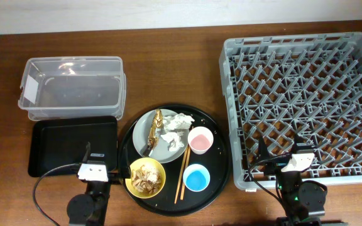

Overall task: Sort waste into correct bins and load items into the dishwasher rack
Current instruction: 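Reach the left gripper to the gold wrapper on the white plate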

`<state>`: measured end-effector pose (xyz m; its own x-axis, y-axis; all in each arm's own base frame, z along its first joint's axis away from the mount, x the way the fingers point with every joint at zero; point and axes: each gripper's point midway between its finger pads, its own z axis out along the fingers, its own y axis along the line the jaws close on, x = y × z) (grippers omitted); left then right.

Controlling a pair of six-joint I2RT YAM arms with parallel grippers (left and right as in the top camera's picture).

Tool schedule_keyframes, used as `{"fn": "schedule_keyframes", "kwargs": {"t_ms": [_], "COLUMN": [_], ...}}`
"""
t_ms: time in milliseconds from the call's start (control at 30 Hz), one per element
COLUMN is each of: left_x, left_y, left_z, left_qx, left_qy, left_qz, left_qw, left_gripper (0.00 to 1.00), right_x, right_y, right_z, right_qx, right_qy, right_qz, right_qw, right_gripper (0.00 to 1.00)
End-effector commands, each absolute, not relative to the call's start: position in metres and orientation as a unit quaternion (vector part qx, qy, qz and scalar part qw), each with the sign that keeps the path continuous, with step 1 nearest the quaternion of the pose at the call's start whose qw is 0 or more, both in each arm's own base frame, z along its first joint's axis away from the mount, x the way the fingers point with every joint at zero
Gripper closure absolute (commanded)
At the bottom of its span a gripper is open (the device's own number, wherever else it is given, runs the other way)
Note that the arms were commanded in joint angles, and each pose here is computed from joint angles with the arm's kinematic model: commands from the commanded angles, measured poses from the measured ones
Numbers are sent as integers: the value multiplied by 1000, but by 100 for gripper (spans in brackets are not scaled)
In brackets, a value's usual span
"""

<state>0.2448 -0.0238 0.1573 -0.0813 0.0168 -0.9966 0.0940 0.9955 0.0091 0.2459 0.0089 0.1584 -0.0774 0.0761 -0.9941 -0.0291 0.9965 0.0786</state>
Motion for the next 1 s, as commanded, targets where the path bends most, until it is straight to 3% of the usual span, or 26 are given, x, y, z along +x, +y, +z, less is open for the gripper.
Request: {"fn": "schedule_keyframes", "kwargs": {"t_ms": [0, 967], "left_x": [245, 245], "left_y": [-25, -25], "left_z": [156, 156], "left_qx": [47, 47], "left_qy": [734, 734], "left_qz": [-28, -27], "left_qw": [677, 677], "left_gripper": [1, 1], "right_x": [246, 246], "right_y": [6, 6], "right_z": [155, 155], "right_qx": [23, 23], "right_qy": [735, 735], "right_qz": [34, 34], "right_qw": [676, 677], "right_gripper": [1, 1]}}
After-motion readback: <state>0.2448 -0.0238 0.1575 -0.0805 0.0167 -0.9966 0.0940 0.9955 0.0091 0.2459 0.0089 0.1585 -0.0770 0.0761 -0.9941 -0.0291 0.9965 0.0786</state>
